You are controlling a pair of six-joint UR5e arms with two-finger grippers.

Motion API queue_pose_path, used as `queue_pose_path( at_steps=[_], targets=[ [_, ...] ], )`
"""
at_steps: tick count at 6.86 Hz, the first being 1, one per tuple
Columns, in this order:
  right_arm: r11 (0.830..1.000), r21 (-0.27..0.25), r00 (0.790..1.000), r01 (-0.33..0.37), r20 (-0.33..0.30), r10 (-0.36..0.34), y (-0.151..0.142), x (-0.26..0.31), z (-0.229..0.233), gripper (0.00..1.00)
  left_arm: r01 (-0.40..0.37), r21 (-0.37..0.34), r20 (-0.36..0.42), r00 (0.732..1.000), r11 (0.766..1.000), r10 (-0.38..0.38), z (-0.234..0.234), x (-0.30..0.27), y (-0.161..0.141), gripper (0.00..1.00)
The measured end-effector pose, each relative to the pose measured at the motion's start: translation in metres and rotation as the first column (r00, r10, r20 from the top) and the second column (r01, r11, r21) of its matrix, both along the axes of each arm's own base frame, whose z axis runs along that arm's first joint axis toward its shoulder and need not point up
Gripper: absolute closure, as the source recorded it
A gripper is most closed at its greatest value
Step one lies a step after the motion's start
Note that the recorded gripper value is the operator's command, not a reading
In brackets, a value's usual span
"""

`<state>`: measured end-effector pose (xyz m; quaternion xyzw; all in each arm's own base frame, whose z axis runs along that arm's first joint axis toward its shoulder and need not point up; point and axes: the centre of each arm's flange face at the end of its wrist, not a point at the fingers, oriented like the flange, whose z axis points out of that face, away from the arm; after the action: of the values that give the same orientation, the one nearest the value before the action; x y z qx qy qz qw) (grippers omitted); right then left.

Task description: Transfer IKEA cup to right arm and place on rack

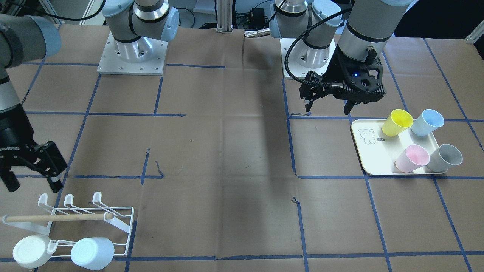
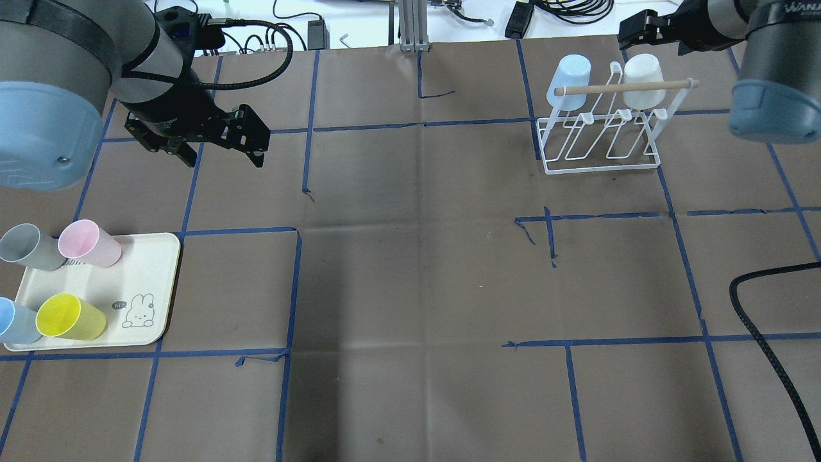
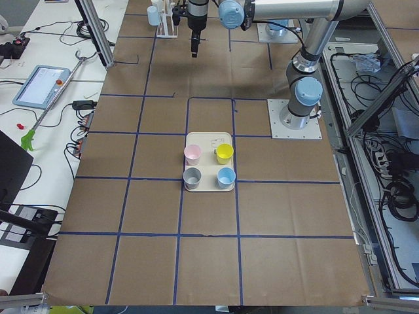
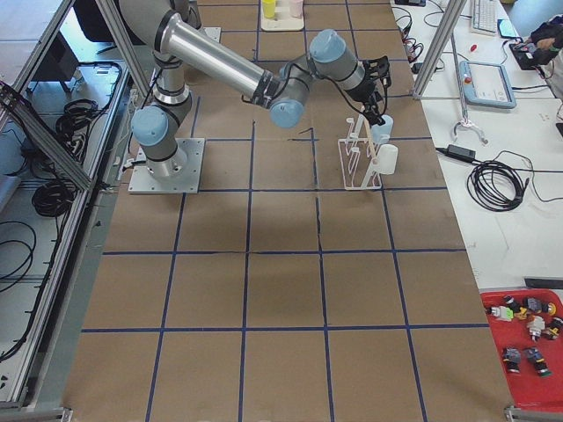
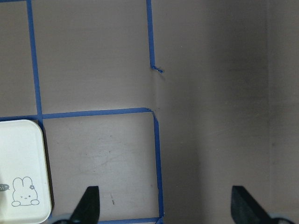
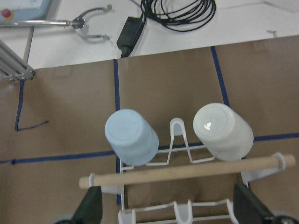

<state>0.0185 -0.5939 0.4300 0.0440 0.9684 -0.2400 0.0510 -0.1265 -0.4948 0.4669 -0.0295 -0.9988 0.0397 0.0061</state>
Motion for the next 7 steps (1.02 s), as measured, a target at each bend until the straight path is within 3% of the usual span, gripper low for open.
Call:
queue_pose_path(
  at_steps=[1,3,7],
  targets=[
    [0.994,0.105,1.000,-0.004,0.007,0.004,0.020,0.020,0.014,0.00,0.000,0.001,0.000,1.000,1.000,0.000,0.000,0.000,0.000,0.00],
    [0.970,0.244,1.000,0.001,0.023,-0.007,0.055,0.053,0.036,0.00,0.001,0.003,0.001,1.000,1.000,-0.001,-0.001,0.000,0.001,0.00],
    [0.918,0.397,0.997,-0.008,-0.065,0.037,0.116,0.111,0.069,0.00,0.002,0.004,0.001,1.000,1.000,-0.002,-0.001,0.000,0.000,0.00]
  ],
)
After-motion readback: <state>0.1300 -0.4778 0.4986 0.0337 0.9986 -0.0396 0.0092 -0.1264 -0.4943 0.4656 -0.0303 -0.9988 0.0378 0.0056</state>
